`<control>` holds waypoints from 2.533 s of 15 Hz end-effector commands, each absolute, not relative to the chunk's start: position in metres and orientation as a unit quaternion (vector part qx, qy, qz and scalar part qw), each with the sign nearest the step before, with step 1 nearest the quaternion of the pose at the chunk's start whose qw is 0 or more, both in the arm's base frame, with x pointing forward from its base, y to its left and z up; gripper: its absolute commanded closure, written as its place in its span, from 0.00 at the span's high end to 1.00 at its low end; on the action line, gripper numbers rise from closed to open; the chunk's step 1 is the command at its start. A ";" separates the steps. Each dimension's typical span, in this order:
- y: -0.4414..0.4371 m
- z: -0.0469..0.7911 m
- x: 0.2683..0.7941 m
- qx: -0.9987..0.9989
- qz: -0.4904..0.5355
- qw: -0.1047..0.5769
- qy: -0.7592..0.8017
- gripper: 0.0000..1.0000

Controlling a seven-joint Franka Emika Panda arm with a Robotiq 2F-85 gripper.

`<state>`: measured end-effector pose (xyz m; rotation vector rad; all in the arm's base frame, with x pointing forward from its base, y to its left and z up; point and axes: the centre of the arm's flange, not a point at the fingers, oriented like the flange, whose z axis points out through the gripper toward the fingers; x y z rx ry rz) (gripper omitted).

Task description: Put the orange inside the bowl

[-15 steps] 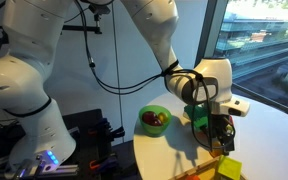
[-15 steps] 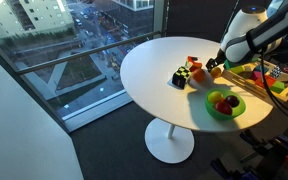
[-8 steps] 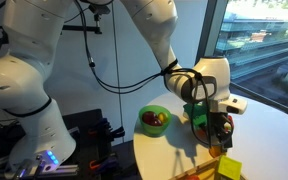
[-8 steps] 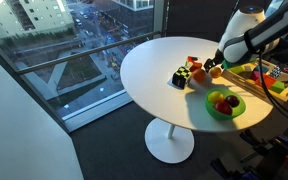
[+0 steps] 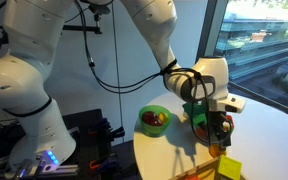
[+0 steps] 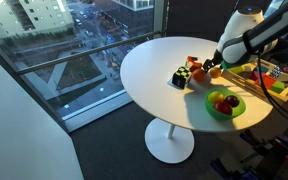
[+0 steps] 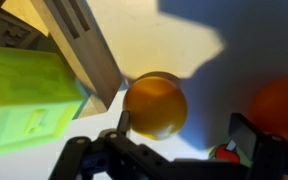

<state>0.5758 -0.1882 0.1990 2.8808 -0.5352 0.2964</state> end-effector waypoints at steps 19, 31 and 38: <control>-0.198 0.193 0.578 0.972 0.106 0.111 -0.178 0.44; -0.202 0.251 0.571 0.980 0.049 0.095 -0.166 0.44; -0.208 0.281 0.559 0.994 0.007 0.022 -0.108 0.44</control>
